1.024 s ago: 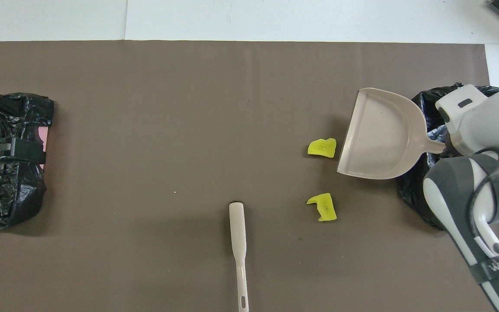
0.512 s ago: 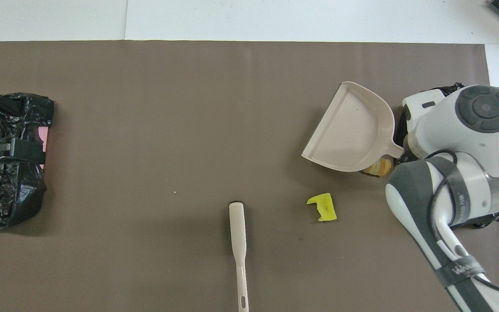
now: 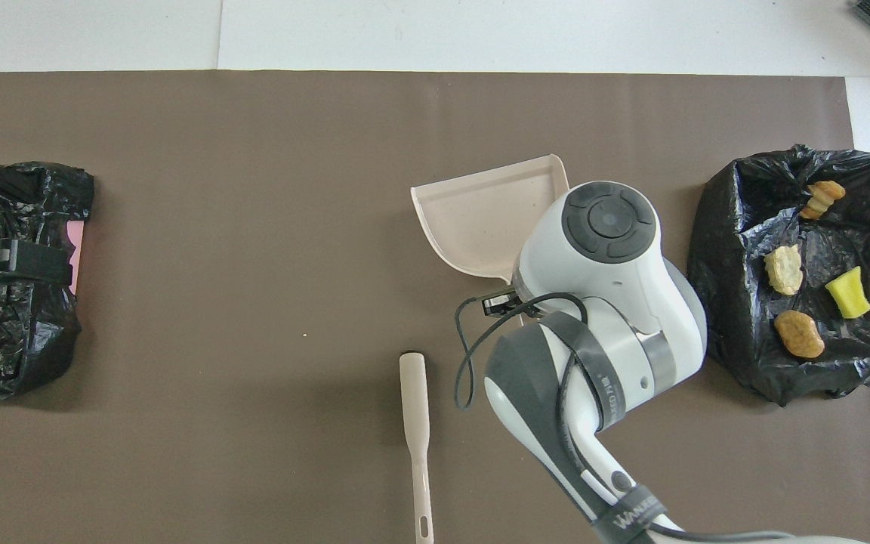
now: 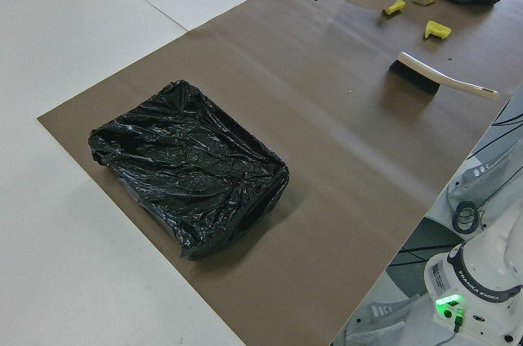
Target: Sweep and dump trash in bin
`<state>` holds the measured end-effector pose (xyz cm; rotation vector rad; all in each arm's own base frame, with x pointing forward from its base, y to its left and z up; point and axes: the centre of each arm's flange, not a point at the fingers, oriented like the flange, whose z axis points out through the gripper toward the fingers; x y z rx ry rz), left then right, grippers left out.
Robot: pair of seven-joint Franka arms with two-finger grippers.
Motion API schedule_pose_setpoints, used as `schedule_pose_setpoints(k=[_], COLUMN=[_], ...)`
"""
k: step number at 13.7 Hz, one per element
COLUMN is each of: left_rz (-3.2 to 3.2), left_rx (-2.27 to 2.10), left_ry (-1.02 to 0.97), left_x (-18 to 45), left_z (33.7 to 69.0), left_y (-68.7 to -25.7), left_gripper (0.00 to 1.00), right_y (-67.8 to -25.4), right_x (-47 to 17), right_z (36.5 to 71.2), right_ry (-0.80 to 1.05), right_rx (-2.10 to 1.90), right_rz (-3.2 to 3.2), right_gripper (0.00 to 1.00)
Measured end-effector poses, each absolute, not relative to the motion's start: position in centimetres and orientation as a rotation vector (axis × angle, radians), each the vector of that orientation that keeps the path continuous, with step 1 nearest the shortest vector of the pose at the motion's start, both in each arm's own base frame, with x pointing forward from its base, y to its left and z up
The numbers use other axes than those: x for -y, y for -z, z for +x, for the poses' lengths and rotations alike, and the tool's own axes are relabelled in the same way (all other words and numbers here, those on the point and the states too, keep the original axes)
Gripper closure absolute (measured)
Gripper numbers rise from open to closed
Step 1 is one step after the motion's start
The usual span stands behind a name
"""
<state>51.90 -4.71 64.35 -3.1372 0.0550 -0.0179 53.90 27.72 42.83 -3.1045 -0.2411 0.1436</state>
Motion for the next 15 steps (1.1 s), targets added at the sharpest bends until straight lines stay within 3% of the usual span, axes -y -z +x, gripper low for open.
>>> schedule_pose_setpoints(k=[6, 10, 12, 15], left_rz=[-3.137, -3.137, -3.137, -3.137], left_rx=[-0.055, -0.055, -0.052, 0.006], left_ry=[0.017, 0.013, 0.009, 0.0], left_x=[4.7, 4.7, 4.6, 2.7], left_z=[51.9, 51.9, 51.9, 52.1], left_y=[-64.3, -64.3, -64.2, -64.0], left_gripper=[0.0, 0.0, 0.0, 0.0], right_y=[-38.2, -35.8, -36.3, -37.2], right_x=[-36.1, -37.7, -37.6, -37.9], right_z=[57.0, 59.3, 59.6, 59.5], right_ry=[-0.181, -0.19, -0.187, -0.181], right_rx=[-0.024, -0.146, -0.161, -0.152], right_rz=[-3.097, -3.081, -3.067, -3.063], right_gripper=[0.68, 0.68, 0.54, 0.14])
